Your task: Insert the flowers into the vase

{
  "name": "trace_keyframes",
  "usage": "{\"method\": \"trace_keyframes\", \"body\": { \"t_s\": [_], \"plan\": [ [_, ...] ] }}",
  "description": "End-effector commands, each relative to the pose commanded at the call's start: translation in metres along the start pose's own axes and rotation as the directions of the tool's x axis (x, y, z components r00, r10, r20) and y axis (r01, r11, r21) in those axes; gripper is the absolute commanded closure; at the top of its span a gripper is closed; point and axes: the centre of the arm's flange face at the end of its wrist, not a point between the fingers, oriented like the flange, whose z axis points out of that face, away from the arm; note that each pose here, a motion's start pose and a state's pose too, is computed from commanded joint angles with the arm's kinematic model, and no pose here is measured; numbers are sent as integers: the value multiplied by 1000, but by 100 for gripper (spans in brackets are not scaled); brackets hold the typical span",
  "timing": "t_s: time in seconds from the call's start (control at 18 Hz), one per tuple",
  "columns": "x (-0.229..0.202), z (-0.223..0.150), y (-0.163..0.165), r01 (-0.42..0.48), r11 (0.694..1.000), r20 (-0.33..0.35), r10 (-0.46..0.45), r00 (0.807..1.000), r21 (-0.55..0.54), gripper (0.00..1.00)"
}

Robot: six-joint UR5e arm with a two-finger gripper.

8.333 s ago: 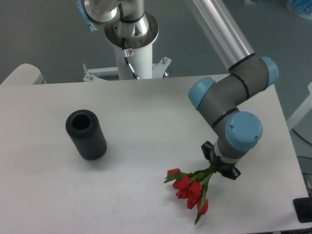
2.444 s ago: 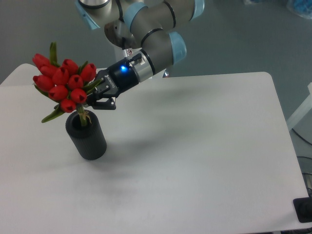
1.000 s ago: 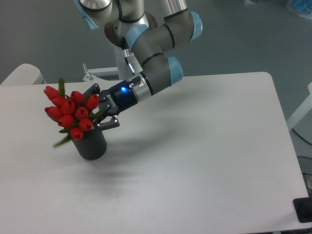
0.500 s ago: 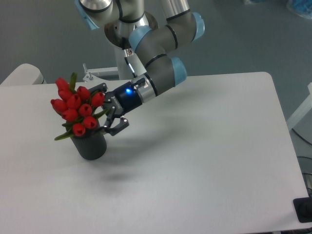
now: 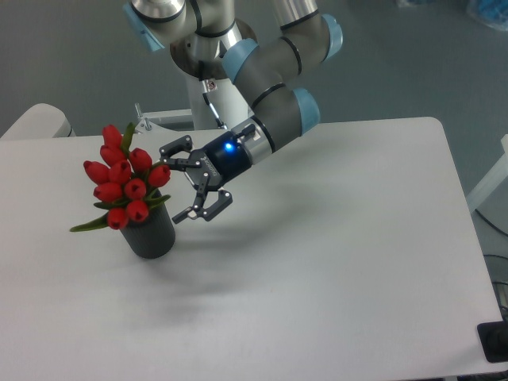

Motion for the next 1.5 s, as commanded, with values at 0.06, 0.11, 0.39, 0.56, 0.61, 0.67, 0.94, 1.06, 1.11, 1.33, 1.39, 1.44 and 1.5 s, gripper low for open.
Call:
{"method": "trace_keyframes", "body": {
  "t_s": [0.06,0.11,0.39,0.56,0.61,0.67,0.94,1.06,1.11,1.33,1.39,1.44,1.5],
  "plan": [
    [0,-3,1,-2,1000,4,2,1000,-13,0],
    [0,-4,2,-2,1000,3,2,1000,-22,0],
    [-8,-22,1,-1,1000,41,2,999,-25,0],
    [-19,-36,-6,-16,999,69,18,997,-32,0],
    [-25,-45,-8,-19,999,85,23,996,-50,0],
    [-34,-58,-13,-31,996,104,39,994,-78,0],
    [-80,-117,-15,-11,955,169,64,984,-298,0],
    [-103,-133,-13,39,926,192,36,981,-375,0],
    [-116,-139,-15,53,910,199,33,979,-411,0],
    [-157,-149,-26,96,828,225,37,974,-553,0],
    [-166,-153,-30,109,794,235,44,971,-598,0],
    [-173,-147,-33,99,750,222,66,973,-654,0],
    [-180,-144,-33,92,706,209,81,975,-702,0]
  ]
}}
